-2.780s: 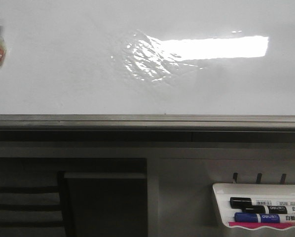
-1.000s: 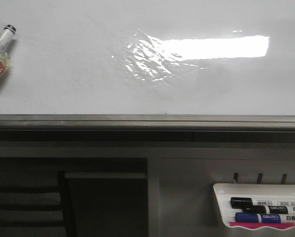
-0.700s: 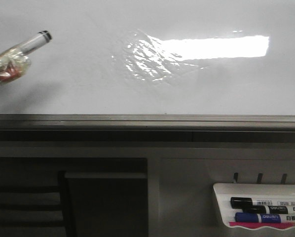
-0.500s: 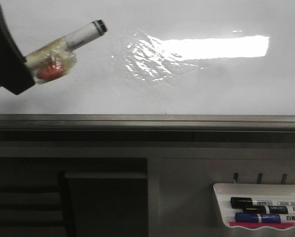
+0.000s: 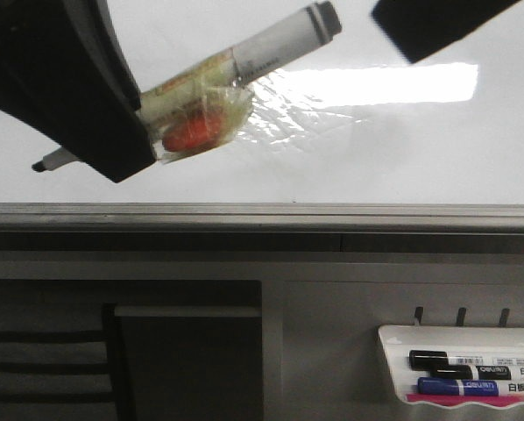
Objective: Write number 7 on whiteboard
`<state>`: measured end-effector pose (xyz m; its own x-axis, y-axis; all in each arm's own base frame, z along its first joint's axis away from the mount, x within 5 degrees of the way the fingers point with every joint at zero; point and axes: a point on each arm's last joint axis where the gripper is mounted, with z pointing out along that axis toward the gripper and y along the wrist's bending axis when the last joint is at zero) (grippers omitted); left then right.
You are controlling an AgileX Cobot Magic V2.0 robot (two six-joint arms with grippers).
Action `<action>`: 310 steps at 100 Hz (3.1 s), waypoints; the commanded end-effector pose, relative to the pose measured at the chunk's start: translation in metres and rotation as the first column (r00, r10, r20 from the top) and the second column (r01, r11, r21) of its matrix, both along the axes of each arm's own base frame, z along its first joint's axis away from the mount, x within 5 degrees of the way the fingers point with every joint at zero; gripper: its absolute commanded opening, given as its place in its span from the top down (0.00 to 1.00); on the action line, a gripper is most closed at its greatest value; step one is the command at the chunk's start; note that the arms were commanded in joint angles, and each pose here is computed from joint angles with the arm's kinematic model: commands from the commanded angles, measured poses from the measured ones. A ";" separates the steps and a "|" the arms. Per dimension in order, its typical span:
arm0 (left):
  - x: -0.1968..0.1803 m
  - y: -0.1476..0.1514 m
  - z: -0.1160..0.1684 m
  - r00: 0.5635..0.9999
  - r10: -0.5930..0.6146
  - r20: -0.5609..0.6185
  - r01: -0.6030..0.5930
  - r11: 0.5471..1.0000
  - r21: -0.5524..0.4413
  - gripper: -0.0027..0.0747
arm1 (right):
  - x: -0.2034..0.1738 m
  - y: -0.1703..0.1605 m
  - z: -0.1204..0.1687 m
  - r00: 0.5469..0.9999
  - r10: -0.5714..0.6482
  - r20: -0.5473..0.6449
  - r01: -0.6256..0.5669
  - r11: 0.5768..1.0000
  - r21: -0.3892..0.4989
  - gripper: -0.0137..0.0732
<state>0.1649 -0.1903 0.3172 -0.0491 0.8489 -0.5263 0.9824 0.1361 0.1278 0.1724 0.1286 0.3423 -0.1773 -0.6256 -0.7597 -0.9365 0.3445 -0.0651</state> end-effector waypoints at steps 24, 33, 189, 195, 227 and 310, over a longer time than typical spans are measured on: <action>-0.002 -0.002 0.020 0.998 0.011 0.056 -0.006 0.996 -0.088 0.99 | 0.014 0.046 0.012 0.993 0.080 0.092 -0.085 0.995 0.052 0.30; -0.002 -0.002 0.020 0.998 0.011 0.056 -0.006 0.996 -0.088 0.99 | 0.018 0.049 0.008 0.994 0.076 0.073 -0.080 0.995 0.055 0.32; 0.002 0.009 0.039 0.978 0.116 0.172 -0.100 0.990 -0.100 0.51 | 0.021 0.044 0.014 0.996 0.024 0.090 -0.025 1.000 0.016 0.91; 0.001 0.018 0.046 0.967 0.177 0.186 -0.156 0.980 -0.122 0.51 | 0.020 0.035 0.024 0.993 -0.045 0.106 0.047 0.999 -0.012 0.91; -0.008 0.076 0.051 0.865 0.492 0.099 -0.456 0.852 -0.255 0.52 | -0.001 -0.027 0.049 0.850 -0.516 0.109 0.515 0.856 0.035 0.91; -0.005 0.095 0.037 0.774 0.633 0.005 -0.576 0.708 -0.409 0.52 | 0.054 -0.013 0.017 0.741 -0.656 -0.147 0.672 0.719 0.176 0.92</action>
<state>0.1581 -0.0946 0.3385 -0.4382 0.4759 -0.7625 0.6737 0.7355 0.0718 0.2238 0.1055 0.3468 -0.6306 -0.2126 -0.7464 -0.4395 0.8905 0.1177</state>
